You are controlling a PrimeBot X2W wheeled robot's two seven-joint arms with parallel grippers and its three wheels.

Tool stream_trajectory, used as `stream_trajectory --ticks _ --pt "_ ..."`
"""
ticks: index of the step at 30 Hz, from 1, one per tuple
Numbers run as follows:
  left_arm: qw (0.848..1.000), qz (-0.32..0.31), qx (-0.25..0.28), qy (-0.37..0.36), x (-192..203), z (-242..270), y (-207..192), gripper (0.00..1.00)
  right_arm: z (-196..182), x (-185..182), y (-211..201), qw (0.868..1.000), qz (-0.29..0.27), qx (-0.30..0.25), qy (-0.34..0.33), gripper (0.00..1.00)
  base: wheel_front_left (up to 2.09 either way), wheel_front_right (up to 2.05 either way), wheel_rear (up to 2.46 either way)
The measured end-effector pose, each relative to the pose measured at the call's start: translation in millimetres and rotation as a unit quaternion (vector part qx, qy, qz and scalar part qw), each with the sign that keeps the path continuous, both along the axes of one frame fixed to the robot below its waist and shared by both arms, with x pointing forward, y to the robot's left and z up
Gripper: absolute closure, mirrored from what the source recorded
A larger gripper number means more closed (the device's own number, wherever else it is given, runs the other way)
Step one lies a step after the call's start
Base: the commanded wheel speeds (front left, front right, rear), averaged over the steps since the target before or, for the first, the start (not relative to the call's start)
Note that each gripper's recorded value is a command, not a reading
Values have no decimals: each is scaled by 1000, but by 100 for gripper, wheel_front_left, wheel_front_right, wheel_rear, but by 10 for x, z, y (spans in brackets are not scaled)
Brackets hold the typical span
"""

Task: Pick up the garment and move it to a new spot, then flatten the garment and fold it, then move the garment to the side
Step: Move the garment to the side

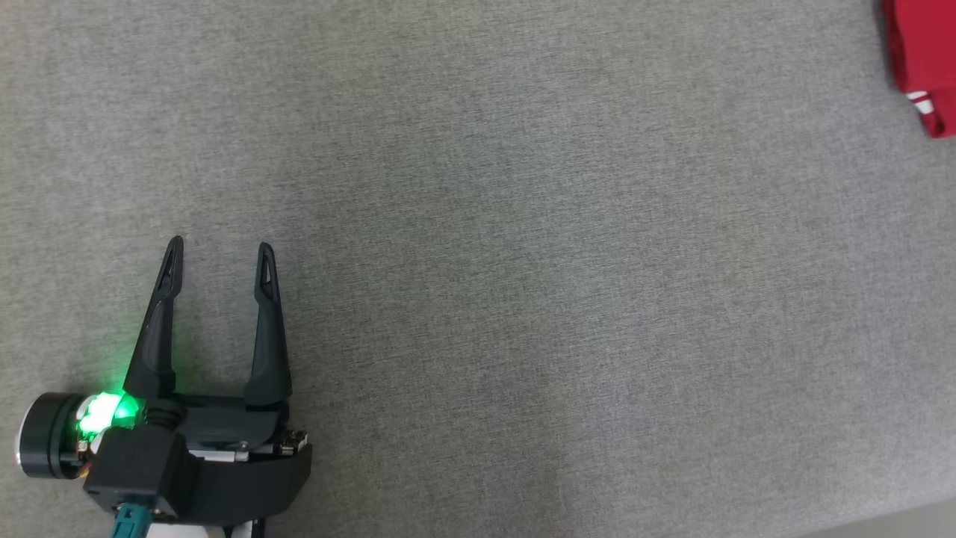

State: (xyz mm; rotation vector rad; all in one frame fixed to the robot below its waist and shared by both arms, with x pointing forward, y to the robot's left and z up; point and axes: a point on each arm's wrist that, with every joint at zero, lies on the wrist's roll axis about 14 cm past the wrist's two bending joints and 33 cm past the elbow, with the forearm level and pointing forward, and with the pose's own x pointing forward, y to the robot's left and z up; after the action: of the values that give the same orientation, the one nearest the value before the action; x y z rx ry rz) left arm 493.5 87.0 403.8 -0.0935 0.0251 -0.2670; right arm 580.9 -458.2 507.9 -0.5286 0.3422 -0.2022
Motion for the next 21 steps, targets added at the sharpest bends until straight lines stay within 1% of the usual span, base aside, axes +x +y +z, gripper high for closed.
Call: stream_trajectory --ticks 3,10,14,17,21 --pt "1000 4 1 1 -9 4 27 0 8 22 -15 1000 -2 -4 -4 0 0 0 0" --pt "1000 14 -6 -2 -39 107 66 0 210 68 91 999 12 4 -47 0 0 0 0" --pt "1000 25 -9 0 -113 185 132 0 333 62 278 996 33 26 -74 0 0 0 0" --pt "999 36 -14 -1 -184 272 199 0 568 73 504 990 62 49 -116 0 0 0 0" --pt "999 51 -14 -5 -299 399 312 0 605 -68 839 981 95 86 -144 0 0 0 0"
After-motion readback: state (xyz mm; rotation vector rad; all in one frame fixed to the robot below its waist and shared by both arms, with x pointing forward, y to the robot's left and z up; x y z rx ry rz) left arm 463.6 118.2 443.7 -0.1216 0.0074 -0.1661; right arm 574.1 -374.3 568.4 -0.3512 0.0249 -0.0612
